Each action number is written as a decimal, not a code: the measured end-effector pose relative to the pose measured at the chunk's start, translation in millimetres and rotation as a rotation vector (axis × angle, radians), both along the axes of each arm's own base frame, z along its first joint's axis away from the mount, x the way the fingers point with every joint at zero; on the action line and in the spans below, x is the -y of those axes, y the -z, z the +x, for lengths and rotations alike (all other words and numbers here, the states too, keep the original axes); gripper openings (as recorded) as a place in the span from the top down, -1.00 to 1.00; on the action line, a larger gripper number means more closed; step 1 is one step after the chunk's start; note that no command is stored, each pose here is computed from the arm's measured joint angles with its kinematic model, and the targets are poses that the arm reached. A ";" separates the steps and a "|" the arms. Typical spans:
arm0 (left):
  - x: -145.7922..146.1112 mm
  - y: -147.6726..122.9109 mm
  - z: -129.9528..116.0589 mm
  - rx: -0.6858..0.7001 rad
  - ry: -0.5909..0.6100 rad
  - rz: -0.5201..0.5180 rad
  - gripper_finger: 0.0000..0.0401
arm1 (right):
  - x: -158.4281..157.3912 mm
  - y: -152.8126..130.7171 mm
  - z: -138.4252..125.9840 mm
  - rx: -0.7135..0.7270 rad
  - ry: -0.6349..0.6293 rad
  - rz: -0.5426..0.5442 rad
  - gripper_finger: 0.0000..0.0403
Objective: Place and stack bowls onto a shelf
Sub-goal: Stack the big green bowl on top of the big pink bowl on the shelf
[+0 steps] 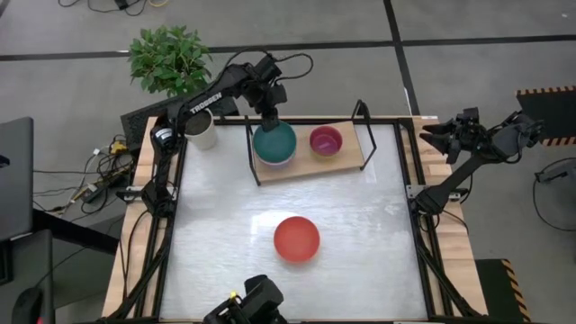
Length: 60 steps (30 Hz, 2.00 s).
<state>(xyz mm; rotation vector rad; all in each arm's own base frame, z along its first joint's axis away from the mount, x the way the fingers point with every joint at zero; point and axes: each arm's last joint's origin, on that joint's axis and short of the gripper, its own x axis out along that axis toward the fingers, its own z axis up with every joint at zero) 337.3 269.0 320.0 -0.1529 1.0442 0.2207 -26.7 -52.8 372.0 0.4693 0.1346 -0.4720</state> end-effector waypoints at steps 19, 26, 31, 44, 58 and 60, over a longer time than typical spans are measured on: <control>6.8 -15.7 -6.4 0.036 0.014 -0.068 1.00 | 0.0 0.1 0.0 0.006 0.004 0.014 -0.20; 3.2 5.0 -3.2 0.022 0.011 -0.079 1.00 | 0.0 0.1 0.0 0.006 0.004 0.014 -0.20; 1.2 10.8 -0.6 0.037 -0.006 -0.079 1.00 | 0.0 0.0 0.0 0.008 0.005 0.017 -0.20; 36.5 -29.5 -7.6 -0.103 -0.020 -0.090 1.00 | 0.1 0.2 -0.1 0.008 0.006 0.020 -0.20; 47.8 -15.0 -7.5 -0.322 -0.077 0.009 1.00 | -0.5 0.5 0.1 0.001 -0.015 0.029 -0.20; 46.2 -15.2 -7.8 -0.331 -0.081 0.036 1.00 | -0.5 0.7 0.1 0.004 -0.013 0.041 -0.20</control>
